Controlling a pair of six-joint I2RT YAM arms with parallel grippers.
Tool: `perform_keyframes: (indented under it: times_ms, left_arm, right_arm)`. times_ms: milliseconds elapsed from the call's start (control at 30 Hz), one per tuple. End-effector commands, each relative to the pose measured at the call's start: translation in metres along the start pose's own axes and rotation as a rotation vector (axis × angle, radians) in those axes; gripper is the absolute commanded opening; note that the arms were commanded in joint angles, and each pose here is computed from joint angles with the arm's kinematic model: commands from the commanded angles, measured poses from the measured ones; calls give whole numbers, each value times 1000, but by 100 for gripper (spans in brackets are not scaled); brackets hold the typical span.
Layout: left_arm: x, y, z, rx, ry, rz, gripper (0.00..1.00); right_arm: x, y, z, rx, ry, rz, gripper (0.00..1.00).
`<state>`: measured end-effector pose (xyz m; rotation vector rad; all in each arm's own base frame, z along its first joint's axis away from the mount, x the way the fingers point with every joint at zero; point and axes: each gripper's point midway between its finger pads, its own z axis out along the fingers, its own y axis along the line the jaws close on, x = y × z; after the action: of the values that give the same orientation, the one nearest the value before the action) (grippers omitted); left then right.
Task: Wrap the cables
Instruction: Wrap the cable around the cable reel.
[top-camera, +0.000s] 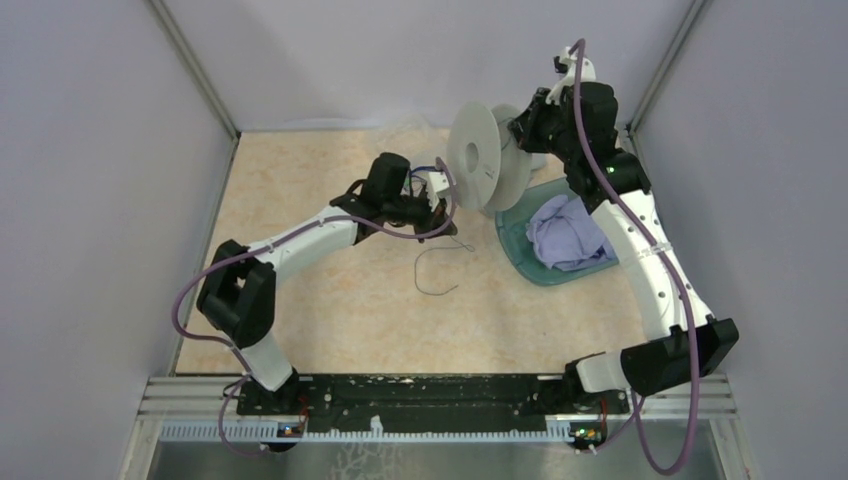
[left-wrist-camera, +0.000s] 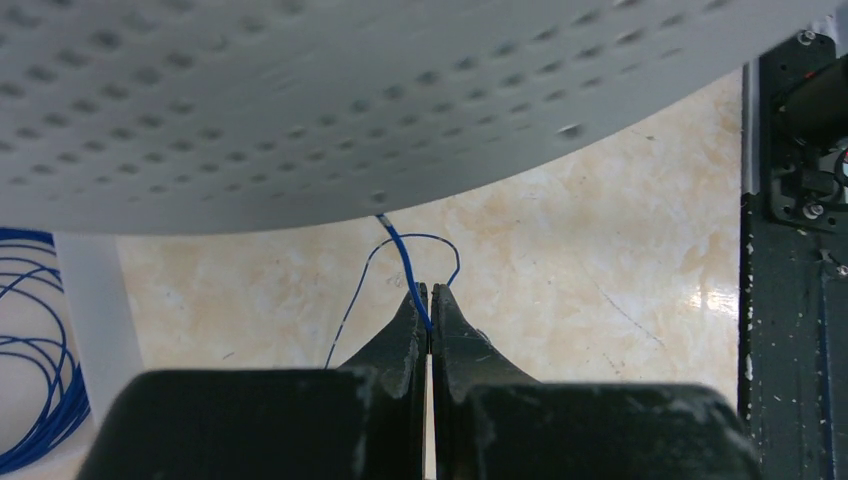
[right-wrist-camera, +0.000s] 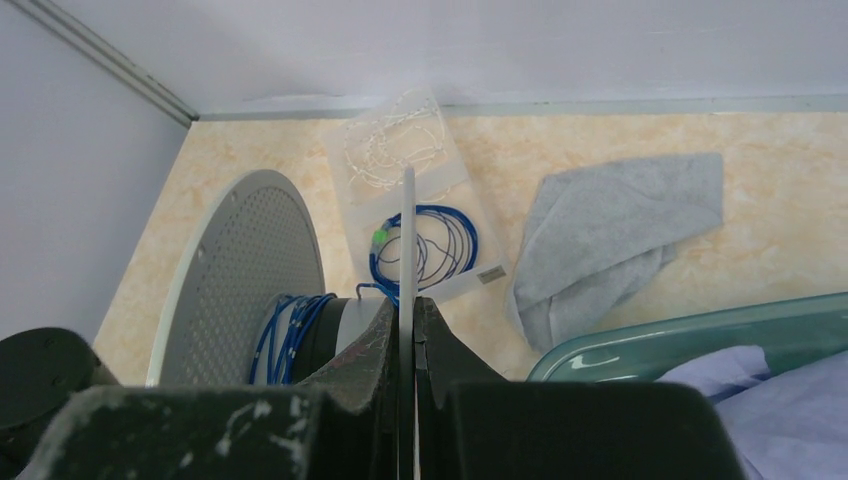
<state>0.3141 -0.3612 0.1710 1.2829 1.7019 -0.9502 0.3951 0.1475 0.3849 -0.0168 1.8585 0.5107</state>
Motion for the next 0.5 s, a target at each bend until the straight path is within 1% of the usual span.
perform_keyframes:
  times_ms: [0, 100, 267, 467]
  left_arm:
    - [-16, -9, 4, 23, -20, -12, 0]
    - [-20, -17, 10, 46, -32, -25, 0]
    - [-29, -27, 19, 73, -14, -19, 0]
    - [-45, -45, 20, 147, -27, -83, 0]
  right_arm:
    - [-43, 3, -12, 6, -179, -8, 0]
    - [-39, -3, -13, 27, -181, -26, 0]
    - [-31, -15, -11, 69, -184, -71, 0]
    - [-16, -31, -6, 123, -178, -133, 0]
